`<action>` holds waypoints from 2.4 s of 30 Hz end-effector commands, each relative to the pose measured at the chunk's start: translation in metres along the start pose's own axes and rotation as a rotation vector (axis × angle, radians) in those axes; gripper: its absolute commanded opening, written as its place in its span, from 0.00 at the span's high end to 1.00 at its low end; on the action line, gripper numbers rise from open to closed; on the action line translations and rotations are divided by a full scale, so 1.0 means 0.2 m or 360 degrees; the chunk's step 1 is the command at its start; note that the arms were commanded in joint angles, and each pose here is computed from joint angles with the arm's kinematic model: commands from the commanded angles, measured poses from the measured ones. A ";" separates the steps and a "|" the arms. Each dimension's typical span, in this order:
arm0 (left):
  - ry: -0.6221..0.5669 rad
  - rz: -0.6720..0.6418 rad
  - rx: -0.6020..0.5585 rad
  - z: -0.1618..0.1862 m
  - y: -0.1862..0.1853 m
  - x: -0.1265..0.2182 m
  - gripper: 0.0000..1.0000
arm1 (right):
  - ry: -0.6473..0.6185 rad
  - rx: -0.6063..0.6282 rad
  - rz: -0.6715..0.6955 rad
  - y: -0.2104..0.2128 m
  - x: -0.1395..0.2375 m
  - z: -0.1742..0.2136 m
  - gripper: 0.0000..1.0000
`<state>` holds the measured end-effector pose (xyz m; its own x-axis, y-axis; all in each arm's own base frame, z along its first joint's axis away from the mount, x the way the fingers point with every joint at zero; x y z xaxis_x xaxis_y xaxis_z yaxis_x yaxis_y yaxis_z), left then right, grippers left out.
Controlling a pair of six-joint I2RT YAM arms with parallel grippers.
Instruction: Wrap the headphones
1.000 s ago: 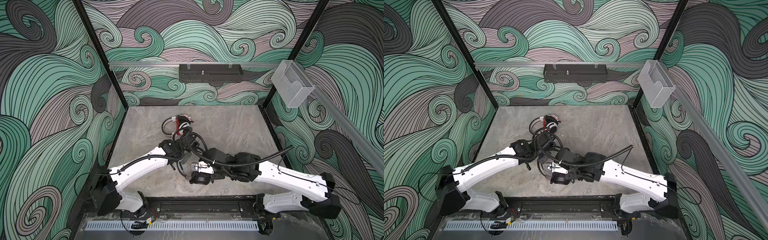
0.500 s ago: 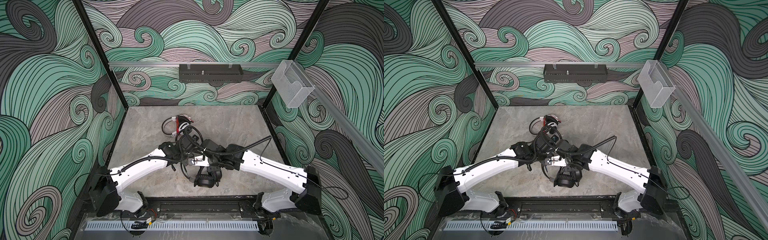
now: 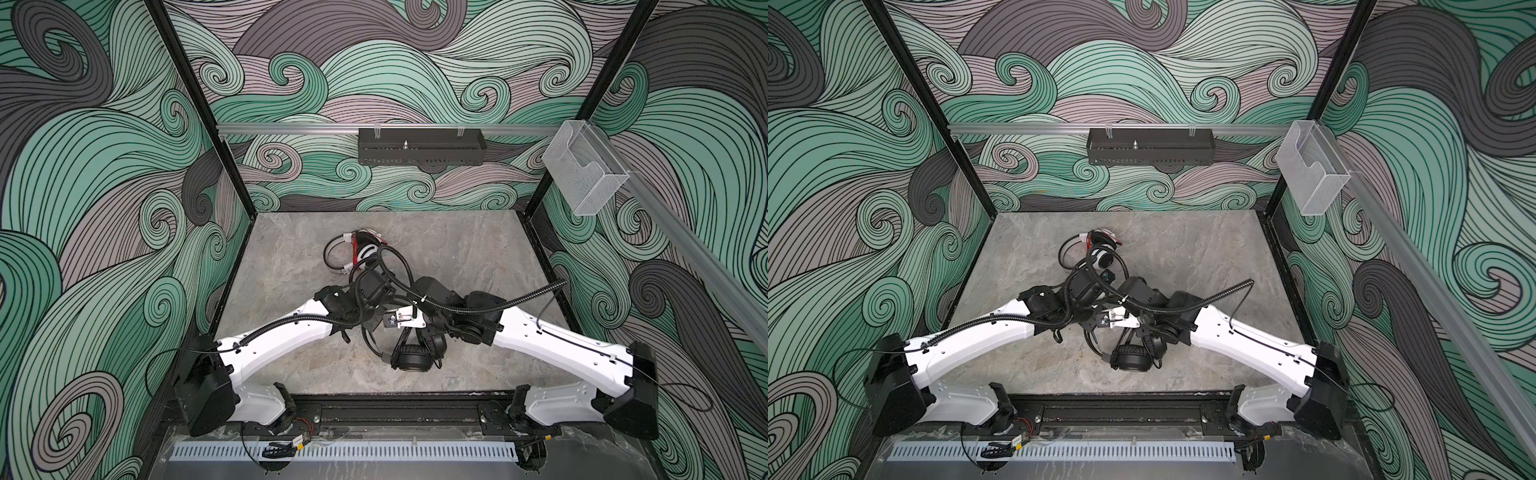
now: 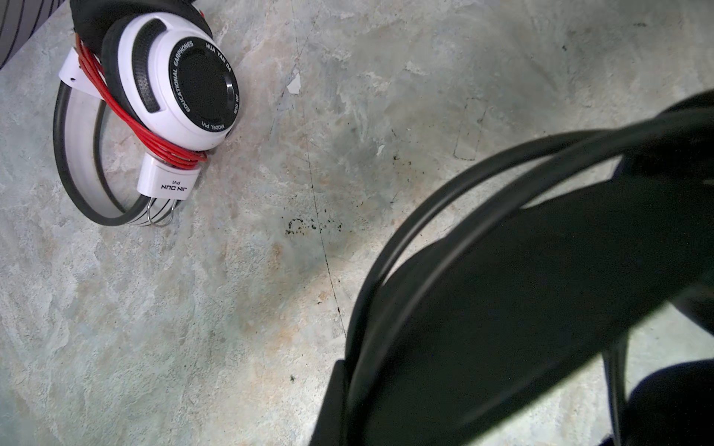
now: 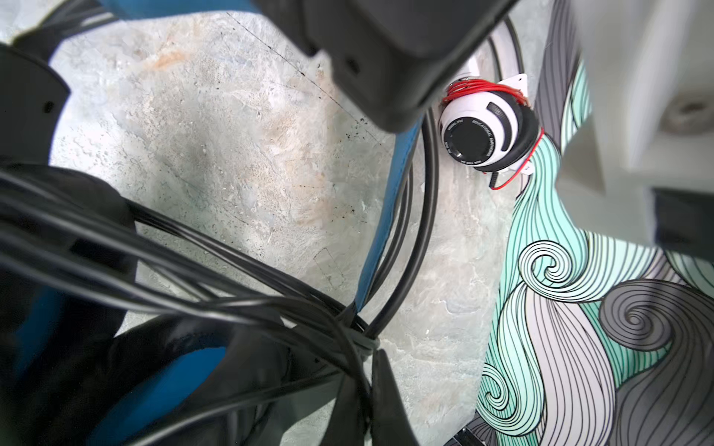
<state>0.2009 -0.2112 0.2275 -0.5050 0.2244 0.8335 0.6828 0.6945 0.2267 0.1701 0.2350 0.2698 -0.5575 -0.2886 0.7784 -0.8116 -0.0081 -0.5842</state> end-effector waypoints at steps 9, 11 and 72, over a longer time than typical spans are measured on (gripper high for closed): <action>-0.0034 0.0178 -0.0032 0.02 -0.04 0.08 1.00 | 0.0069 -0.0192 -0.0114 0.00 -0.14 0.11 0.92; -0.0033 0.0187 -0.0020 0.02 -0.05 0.07 1.00 | 0.0052 -0.0266 -0.0148 0.01 -0.18 0.13 0.89; 0.0370 -0.0005 0.0576 -0.72 0.34 -0.49 1.00 | -0.0295 -0.2227 0.0233 -0.18 0.48 0.64 0.01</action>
<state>0.3609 -0.2808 0.2244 -0.3342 0.0604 0.9405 0.4609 0.8810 0.1072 0.1824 0.0878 0.3450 -0.7589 -0.2913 0.5825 -0.3121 0.9477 0.0672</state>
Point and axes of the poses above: each gripper's point midway between its finger pads, its own x axis back along the fingers, its own y axis along the line the jaws close on, z = x × y, the point moved 9 cm from there along x, back along the fingers, and after that the axes turned 8 degrees about -x, right-handed, at the moved point
